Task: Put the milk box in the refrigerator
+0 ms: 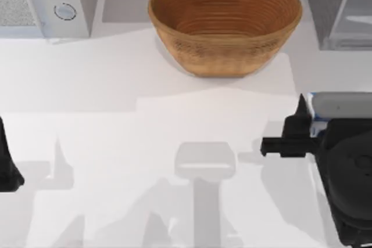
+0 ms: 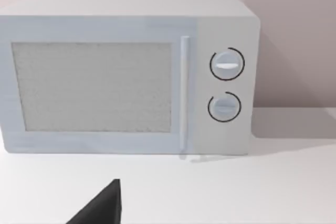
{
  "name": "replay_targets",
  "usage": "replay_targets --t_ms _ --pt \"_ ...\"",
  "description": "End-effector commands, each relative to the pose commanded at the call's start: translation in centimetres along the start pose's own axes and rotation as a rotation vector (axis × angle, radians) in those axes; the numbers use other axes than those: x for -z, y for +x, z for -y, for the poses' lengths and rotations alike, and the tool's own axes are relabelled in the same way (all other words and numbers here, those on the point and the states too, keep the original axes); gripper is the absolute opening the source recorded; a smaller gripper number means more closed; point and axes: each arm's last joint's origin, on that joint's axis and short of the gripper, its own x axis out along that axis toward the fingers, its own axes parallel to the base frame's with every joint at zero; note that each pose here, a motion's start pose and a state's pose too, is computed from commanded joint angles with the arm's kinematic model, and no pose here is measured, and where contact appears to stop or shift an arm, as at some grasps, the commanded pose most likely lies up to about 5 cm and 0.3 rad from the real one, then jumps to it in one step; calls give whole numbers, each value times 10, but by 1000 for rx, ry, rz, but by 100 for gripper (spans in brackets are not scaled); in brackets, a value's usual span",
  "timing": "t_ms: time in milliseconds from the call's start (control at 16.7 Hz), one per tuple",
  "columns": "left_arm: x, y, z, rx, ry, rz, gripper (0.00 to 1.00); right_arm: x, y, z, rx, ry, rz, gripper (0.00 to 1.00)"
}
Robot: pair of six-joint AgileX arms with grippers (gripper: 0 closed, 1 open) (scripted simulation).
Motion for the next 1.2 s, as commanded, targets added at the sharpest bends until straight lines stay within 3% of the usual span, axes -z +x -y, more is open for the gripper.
replay_targets --t_ms 480,900,1200 --pt "0 0 0 0 0 0 100 -4 1 14 2 13 -2 0" --pt "0 0 0 0 0 0 100 -20 -12 88 -26 70 59 0" --pt "0 0 0 0 0 0 100 -8 -35 136 -48 60 153 0"
